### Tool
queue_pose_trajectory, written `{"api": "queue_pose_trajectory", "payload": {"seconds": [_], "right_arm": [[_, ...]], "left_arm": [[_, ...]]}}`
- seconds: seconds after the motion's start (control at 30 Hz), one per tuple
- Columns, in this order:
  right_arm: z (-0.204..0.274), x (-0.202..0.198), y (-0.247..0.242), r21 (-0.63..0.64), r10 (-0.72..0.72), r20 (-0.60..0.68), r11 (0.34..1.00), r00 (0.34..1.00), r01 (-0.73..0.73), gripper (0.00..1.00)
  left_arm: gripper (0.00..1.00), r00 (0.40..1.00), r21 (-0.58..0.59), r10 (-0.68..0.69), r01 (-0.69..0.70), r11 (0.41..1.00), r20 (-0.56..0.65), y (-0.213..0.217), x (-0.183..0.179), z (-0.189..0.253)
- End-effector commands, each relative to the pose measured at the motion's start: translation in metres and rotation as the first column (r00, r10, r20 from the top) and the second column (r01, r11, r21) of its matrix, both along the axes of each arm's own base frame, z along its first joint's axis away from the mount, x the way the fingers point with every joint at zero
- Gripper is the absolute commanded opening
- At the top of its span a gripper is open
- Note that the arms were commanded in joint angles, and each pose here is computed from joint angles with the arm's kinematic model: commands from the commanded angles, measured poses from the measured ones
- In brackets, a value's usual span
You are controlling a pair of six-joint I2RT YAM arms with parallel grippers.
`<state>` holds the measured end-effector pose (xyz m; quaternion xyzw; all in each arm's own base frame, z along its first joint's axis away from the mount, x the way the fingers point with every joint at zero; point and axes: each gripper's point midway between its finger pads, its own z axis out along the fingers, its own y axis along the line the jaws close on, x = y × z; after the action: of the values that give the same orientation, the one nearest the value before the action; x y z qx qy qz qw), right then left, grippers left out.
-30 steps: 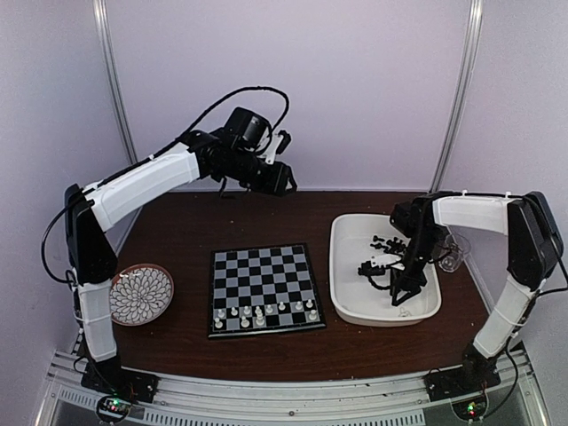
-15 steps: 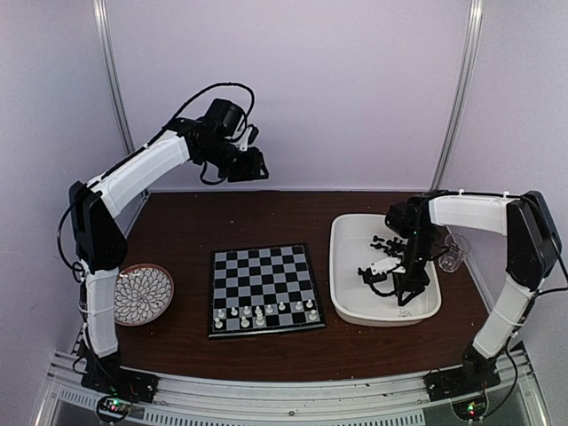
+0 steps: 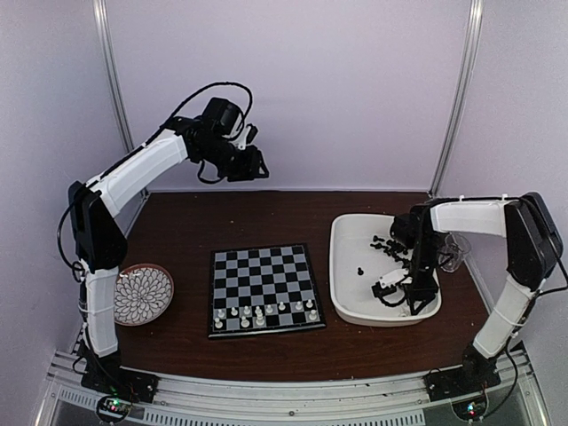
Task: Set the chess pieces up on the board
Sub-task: Pick up the bishop from the storage box.
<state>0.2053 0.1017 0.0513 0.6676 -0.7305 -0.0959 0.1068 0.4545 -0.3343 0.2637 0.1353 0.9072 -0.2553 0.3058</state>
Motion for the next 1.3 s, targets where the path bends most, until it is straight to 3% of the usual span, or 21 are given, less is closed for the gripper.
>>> {"api": "queue_pose_trajectory", "payload": {"seconds": [0.0, 0.33, 0.73, 0.93, 1.27], "right_arm": [[-0.020, -0.003, -0.007, -0.028, 0.091, 0.008, 0.995, 0.996, -0.091, 0.42], [-0.046, 0.058, 0.020, 0.017, 0.045, 0.153, 0.999, 0.987, -0.048, 0.39], [-0.041, 0.060, 0.038, 0.084, -0.031, 0.069, 0.996, 0.997, 0.025, 0.33], [-0.009, 0.063, 0.040, 0.117, -0.162, 0.038, 0.981, 0.986, 0.156, 0.33], [-0.011, 0.018, 0.046, 0.171, 0.105, -0.034, 0.980, 0.994, -0.098, 0.36]], "left_arm": [[0.45, 1.000, -0.028, 0.006, -0.006, 1.000, -0.006, 0.005, 0.006, 0.005], [0.44, 0.999, -0.035, 0.024, -0.025, 0.999, -0.026, 0.009, 0.006, 0.006], [0.44, 0.999, -0.026, 0.014, -0.016, 1.000, -0.050, 0.010, 0.002, -0.001], [0.44, 0.999, -0.031, 0.020, -0.022, 0.999, -0.047, 0.011, 0.003, 0.001], [0.44, 0.999, -0.040, 0.014, -0.016, 0.999, -0.048, 0.011, 0.003, 0.002]]}}
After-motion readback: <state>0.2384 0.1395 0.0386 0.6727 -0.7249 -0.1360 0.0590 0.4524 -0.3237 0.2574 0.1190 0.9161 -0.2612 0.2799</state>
